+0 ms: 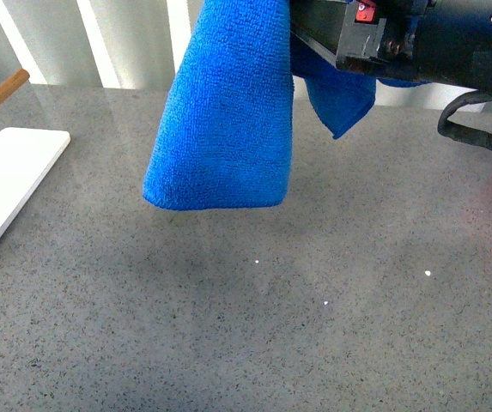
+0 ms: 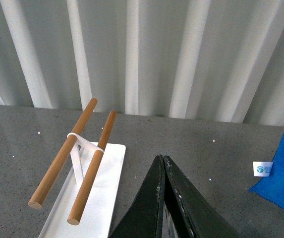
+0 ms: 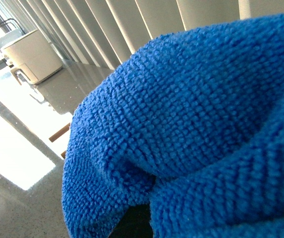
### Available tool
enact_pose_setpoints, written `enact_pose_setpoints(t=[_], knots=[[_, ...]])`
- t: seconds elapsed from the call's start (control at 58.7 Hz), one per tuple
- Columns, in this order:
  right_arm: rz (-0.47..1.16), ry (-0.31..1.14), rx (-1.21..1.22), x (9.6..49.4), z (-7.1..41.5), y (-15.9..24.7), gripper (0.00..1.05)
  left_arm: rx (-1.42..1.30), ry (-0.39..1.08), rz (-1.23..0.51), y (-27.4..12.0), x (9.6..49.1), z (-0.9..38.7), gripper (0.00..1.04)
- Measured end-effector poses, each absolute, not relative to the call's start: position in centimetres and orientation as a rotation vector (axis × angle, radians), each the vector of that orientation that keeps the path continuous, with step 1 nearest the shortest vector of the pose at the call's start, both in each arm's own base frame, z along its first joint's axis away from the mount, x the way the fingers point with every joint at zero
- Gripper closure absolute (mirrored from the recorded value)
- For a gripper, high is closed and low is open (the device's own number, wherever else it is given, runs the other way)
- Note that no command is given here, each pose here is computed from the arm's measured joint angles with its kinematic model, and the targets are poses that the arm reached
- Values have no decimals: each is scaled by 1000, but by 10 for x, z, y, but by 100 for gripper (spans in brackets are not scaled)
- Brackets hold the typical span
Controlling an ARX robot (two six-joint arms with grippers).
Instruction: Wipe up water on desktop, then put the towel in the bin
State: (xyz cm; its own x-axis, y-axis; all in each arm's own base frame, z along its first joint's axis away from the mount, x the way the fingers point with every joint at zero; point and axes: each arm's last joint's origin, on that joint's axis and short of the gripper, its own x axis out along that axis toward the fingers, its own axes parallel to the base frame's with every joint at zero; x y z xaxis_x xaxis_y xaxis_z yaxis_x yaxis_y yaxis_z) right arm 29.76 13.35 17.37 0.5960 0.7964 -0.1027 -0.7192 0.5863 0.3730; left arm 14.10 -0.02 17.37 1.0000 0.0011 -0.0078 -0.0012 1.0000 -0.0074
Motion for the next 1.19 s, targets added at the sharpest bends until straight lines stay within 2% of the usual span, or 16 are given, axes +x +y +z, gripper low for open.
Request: enact_pose_setpoints(t=[1.192], knots=[[872, 273, 309, 291, 178, 125, 102, -7, -26, -2, 0, 109, 174, 101]])
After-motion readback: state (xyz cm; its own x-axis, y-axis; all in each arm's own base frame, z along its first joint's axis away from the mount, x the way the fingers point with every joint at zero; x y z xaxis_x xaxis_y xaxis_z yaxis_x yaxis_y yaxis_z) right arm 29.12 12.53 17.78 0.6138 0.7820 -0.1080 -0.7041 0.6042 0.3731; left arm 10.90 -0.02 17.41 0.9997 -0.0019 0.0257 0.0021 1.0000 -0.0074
